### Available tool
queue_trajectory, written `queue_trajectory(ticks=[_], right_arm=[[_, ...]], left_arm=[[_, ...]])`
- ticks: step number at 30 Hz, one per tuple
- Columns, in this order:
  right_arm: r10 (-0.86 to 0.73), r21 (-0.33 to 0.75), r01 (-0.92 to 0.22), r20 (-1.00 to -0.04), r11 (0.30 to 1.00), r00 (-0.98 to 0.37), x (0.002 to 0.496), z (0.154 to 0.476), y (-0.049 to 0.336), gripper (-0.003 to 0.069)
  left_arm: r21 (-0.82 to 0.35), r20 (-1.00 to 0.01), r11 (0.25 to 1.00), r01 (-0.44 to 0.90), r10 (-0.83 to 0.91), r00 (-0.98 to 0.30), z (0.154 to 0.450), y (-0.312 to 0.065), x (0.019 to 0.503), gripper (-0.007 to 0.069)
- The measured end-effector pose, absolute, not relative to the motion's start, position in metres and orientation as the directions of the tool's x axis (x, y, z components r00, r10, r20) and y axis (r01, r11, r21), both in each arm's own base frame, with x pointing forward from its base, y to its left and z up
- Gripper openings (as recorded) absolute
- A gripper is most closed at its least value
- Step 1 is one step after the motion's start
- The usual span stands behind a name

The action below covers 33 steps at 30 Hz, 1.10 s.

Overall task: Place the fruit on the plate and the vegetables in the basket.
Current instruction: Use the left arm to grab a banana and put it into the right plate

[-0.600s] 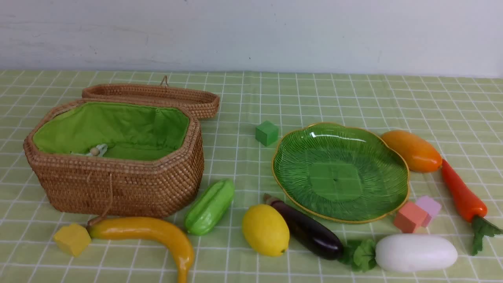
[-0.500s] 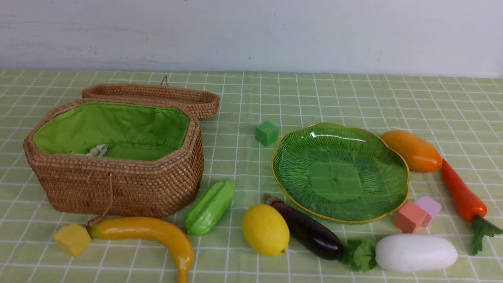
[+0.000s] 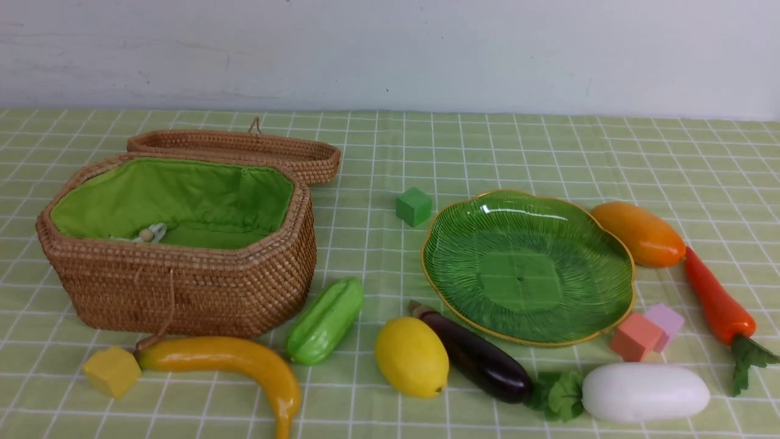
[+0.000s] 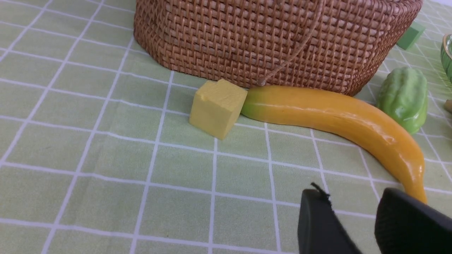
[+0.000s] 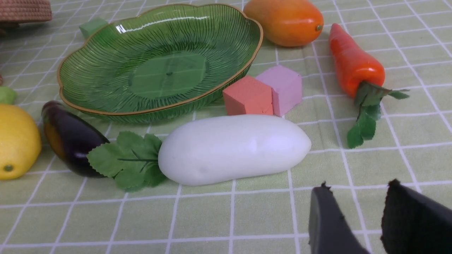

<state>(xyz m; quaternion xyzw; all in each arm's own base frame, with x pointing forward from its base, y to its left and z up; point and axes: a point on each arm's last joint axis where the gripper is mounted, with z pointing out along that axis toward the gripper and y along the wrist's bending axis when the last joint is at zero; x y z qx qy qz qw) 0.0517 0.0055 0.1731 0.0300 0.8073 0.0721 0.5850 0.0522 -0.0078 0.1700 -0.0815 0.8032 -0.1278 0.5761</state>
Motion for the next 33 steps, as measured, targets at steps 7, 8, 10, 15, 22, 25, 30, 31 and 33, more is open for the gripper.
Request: queue_trajectory(ticks=[7,8,10,15,22,25,30,31,33], right_arm=[[0.133,0.151,-0.036,-0.940,0.988,-0.314,0.052,0.173,0.006,0.0242],[0.133,0.151,-0.036,-0.940,0.988,-0.314,0.052,0.173,0.006,0.0242],[0.133,0.151,-0.036,-0.940,0.988,-0.314,0.052,0.173,0.006,0.0242],[0.133,0.151,-0.036,-0.940,0.988,-0.314,0.052,0.173,0.006,0.0242],[0.133,0.151,-0.036,-0.940,0.988,-0.314,0.052,0.173,0.006,0.0242],[0.133,0.151,-0.036,-0.940,0.988,-0.314,0.052,0.173,0.006,0.0242],[0.133,0.151,-0.036,-0.940,0.988,-0.314,0.052,0.173,0.006,0.0242],[0.133,0.151,-0.036,-0.940,0.988,-0.314,0.052,0.173,0.006,0.0242],[0.133,0.151,-0.036,-0.940,0.988,-0.314,0.052,0.173,0.006,0.0242]], left_arm=[[-0.299,-0.905,0.954,0.016,-0.278,-0.323,0.170,-0.008,0.052,0.0239],[-0.299,-0.905,0.954,0.016,-0.278,-0.323,0.170,-0.008,0.052,0.0239],[-0.299,-0.905,0.954,0.016,-0.278,-0.323,0.170,-0.008,0.052,0.0239],[-0.299,-0.905,0.954,0.016,-0.278,-0.323,0.170,-0.008,0.052,0.0239],[-0.510,-0.840,0.860,0.025,-0.492,-0.227,0.181,-0.010,0.055,0.0239],[-0.648,-0.756,0.761,0.042,-0.634,-0.162,0.189,-0.010,0.056,0.0239],[-0.785,-0.618,0.614,0.084,-0.785,-0.041,0.201,-0.005,0.057,0.0239],[-0.807,-0.587,0.583,0.089,-0.809,-0.028,0.203,-0.005,0.057,0.0239],[-0.840,-0.537,0.533,0.095,-0.844,-0.009,0.205,-0.003,0.057,0.0239]])
